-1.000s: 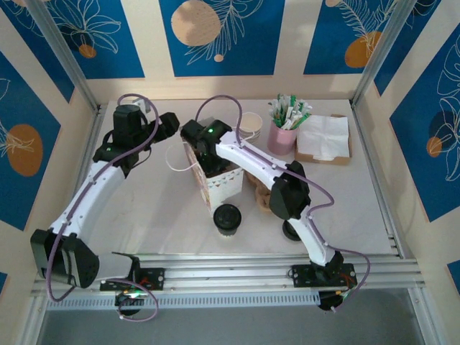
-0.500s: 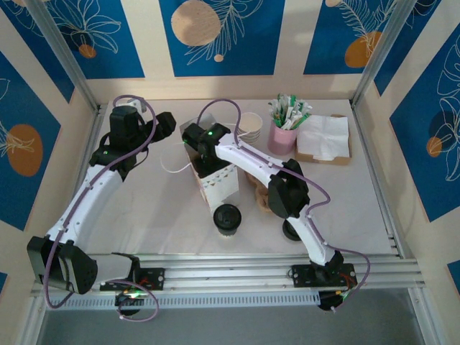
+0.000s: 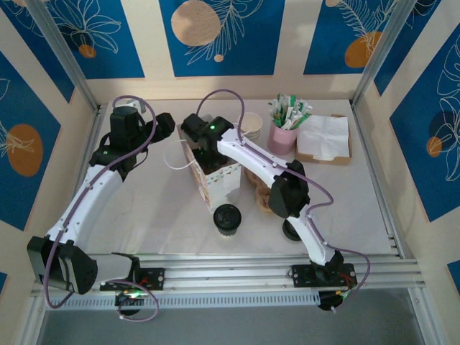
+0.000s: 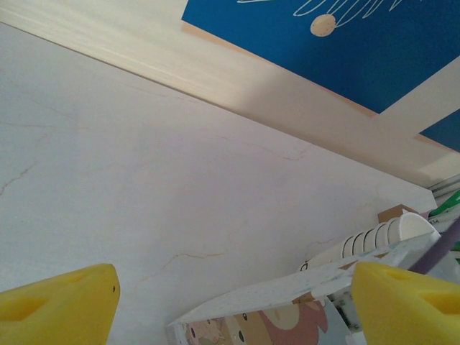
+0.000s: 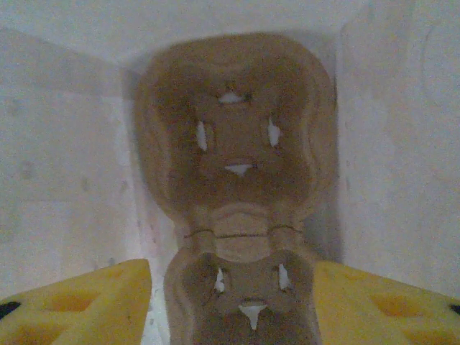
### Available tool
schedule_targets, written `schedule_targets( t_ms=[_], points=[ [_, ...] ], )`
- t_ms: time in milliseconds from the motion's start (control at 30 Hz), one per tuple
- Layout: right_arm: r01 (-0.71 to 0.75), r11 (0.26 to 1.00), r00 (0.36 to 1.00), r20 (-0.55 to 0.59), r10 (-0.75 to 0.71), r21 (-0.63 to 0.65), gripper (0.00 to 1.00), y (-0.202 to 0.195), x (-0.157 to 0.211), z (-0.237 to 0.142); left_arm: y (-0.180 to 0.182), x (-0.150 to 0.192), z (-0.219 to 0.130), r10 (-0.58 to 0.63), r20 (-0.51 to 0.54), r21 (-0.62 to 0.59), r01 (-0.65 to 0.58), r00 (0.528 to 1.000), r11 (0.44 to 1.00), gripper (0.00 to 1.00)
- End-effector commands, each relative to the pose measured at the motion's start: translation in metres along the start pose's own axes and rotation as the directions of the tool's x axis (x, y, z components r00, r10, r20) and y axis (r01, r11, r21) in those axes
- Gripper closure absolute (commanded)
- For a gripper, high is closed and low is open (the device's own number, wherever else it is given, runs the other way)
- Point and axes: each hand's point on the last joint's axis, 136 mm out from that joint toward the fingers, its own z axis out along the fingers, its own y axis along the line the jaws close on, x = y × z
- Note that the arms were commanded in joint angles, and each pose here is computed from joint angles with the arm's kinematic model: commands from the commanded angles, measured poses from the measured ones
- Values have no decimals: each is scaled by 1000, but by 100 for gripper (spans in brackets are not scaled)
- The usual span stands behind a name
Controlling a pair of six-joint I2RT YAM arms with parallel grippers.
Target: Pack the takeout coffee
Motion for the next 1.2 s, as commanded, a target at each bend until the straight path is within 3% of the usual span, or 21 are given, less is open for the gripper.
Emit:
schedule_targets(
  t_ms=[0, 400, 667, 867, 1100, 1167],
  points=[
    [-7, 1000, 999, 36, 8, -18, 32, 0, -7, -29, 0, 5, 0, 27, -14, -6, -27, 1000, 1000, 16],
    [69, 991, 963, 267, -36, -115, 32, 9, -24, -149, 2, 7, 3, 39, -33, -16, -39, 999, 999, 16],
    [157, 971, 909, 410, -72, -178, 28, 18, -10, -227, 3, 7, 3, 48, -37, -21, -49, 998, 999, 16],
    [210, 970, 880, 456, -133, -122, 28, 23, 20, -255, 3, 8, 3, 56, -44, -23, -57, 997, 998, 16],
    [238, 968, 869, 463, -176, -78, 27, 26, 62, -259, -6, 9, 4, 82, -91, 10, -82, 992, 997, 16],
    [249, 966, 864, 468, -186, -75, 27, 25, 74, -258, -13, 7, -2, 95, -115, 28, -92, 989, 995, 27]
  ],
)
